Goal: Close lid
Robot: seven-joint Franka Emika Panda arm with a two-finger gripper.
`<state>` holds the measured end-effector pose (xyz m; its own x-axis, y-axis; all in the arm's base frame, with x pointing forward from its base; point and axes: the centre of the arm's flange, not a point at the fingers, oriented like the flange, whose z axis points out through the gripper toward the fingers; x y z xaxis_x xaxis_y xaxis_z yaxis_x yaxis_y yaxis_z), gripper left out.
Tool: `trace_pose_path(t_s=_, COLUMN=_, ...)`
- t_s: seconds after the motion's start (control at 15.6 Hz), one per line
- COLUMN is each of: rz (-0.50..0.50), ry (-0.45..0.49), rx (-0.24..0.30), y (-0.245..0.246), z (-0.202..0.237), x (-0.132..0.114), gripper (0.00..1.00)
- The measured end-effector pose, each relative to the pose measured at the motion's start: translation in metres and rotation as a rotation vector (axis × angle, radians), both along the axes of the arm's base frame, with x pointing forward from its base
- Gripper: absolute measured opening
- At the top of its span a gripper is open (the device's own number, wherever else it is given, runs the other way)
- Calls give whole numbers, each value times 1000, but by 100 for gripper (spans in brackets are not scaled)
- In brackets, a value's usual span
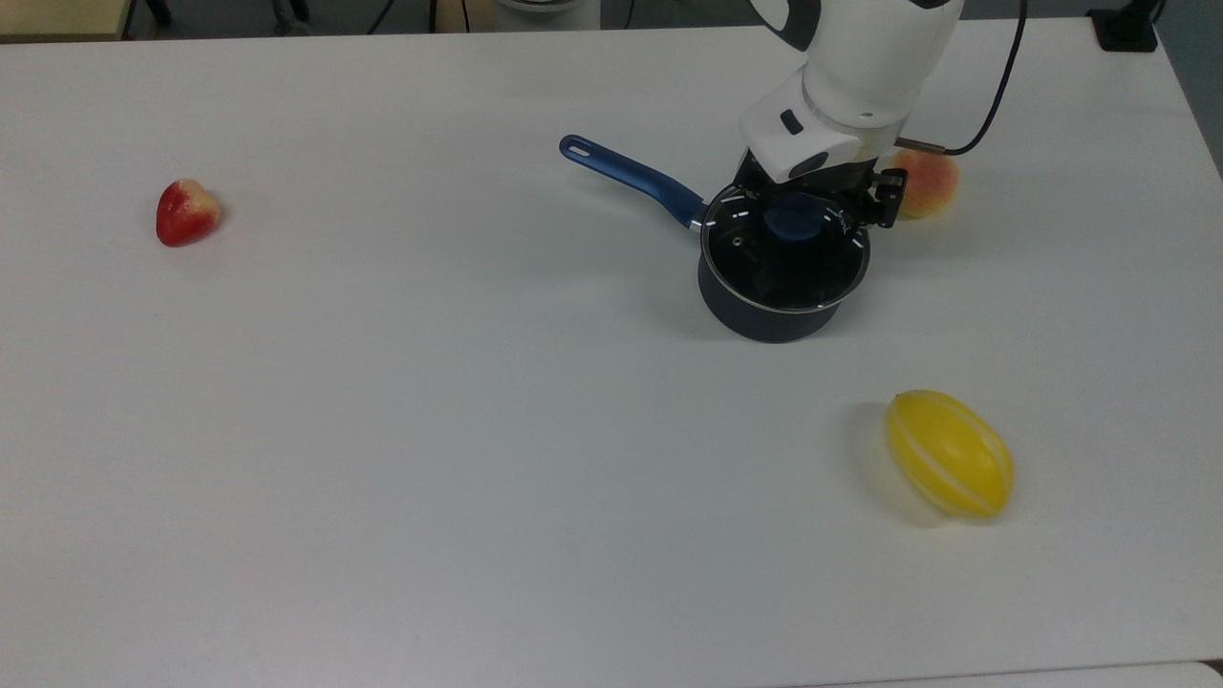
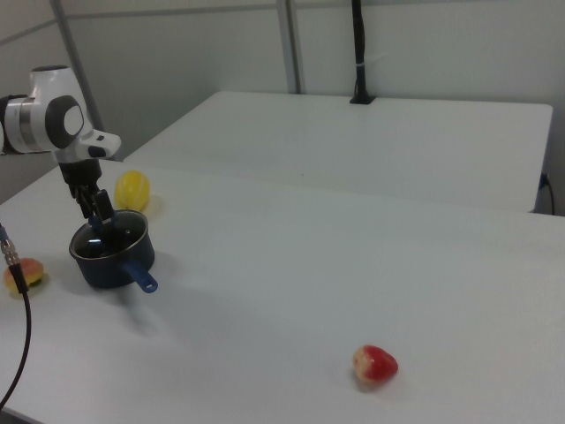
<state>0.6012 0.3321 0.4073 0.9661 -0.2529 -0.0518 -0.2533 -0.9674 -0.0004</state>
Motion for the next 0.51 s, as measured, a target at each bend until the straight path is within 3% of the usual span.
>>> trace_pose_path(t_s=0.26, rz=4, ry=-23, rx=7, y=1, z=15, x=-2, gripper=100)
trace_pose_path(t_s=0.51, rz=10, ry=-55, rx=4, y=-3, z=60, x=-18, gripper=100)
